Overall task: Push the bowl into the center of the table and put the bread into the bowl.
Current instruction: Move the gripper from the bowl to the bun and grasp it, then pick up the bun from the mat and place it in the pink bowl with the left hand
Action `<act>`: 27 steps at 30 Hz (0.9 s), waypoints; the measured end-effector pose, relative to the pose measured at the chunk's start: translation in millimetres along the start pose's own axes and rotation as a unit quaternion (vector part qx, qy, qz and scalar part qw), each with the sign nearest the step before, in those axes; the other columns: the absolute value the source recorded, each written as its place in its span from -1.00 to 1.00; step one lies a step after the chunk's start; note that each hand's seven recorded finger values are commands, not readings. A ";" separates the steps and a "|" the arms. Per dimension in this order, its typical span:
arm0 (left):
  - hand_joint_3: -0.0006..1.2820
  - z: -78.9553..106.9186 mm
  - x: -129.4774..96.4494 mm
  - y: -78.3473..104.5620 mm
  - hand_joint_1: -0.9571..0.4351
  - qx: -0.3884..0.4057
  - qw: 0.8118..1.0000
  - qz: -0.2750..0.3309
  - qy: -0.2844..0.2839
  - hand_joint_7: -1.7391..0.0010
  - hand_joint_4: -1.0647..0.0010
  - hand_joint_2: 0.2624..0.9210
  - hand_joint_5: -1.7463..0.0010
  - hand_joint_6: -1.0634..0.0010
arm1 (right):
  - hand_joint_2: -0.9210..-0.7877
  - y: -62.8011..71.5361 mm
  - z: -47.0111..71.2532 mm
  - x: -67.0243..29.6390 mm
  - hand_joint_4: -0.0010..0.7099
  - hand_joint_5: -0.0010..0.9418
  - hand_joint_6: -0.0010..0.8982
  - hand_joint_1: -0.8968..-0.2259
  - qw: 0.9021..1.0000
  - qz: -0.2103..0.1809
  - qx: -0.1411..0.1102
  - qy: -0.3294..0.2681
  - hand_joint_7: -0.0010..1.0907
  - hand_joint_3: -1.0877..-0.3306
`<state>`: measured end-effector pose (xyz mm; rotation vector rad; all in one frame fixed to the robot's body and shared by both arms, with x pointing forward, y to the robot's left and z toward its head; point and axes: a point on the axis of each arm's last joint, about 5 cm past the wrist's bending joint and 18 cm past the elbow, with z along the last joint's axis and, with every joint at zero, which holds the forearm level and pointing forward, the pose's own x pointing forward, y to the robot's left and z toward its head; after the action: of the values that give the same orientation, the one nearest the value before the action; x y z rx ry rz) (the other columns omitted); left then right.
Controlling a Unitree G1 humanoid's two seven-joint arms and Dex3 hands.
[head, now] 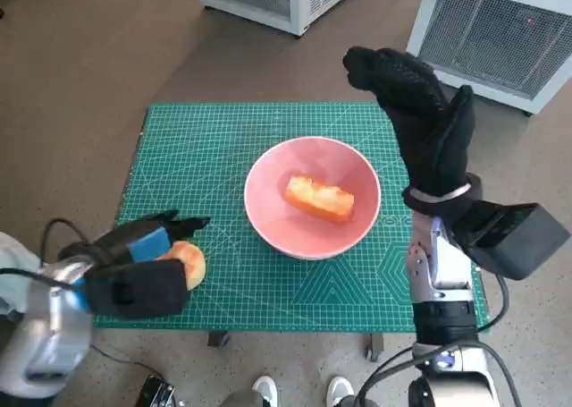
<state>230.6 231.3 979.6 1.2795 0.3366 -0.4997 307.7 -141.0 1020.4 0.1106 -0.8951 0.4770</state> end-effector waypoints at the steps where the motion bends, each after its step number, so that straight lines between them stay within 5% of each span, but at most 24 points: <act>1: -0.96 -0.8 2.3 -3.0 0.49 0.005 1.000 -0.002 0.005 0.96 0.39 0.61 0.97 0.15 | -1.00 -0.1 0.5 0.2 -0.47 -1.00 -0.86 -0.43 1.000 0.000 -0.001 -0.001 -0.16 -0.14; 6: -0.93 -3.3 8.8 -11.8 0.54 0.044 0.999 0.001 0.019 0.90 -0.19 0.81 0.90 -0.20 | -1.00 -0.9 1.5 0.3 -0.46 -0.99 -0.86 -0.43 1.000 0.000 -0.004 -0.003 -0.15 -0.13; 7: -0.88 -3.0 9.1 -12.1 0.48 0.053 0.998 0.007 0.018 0.44 -0.21 0.88 0.41 -0.11 | -1.00 -1.1 1.5 0.2 -0.46 -0.99 -0.86 -0.43 1.000 0.000 -0.004 -0.003 -0.15 -0.13; 11: -0.80 -3.7 10.6 -13.0 0.40 0.080 0.996 0.023 0.015 -0.16 -0.19 0.97 -0.34 -0.04 | -1.00 -1.0 1.6 0.3 -0.46 -0.99 -0.86 -0.42 1.000 0.000 -0.005 -0.002 -0.15 -0.13; 20: -0.73 -6.0 8.1 -8.5 0.38 0.081 0.996 0.042 0.002 -0.32 -0.45 0.73 -0.22 -0.27 | -1.00 -0.5 1.9 0.5 -0.46 -1.00 -0.86 -0.42 1.000 -0.001 -0.012 -0.002 -0.15 -0.13; 27: -0.84 -7.5 4.2 -2.7 0.38 0.059 0.997 0.043 -0.004 -0.30 -0.47 0.83 -0.20 -0.29 | -1.00 -0.2 1.7 0.2 -0.47 -1.00 -0.86 -0.43 1.000 -0.002 -0.012 -0.002 -0.15 -0.14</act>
<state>233.0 237.3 973.3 1.3992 0.2462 -0.4567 306.7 -141.6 1021.7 0.0919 -0.9044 0.4619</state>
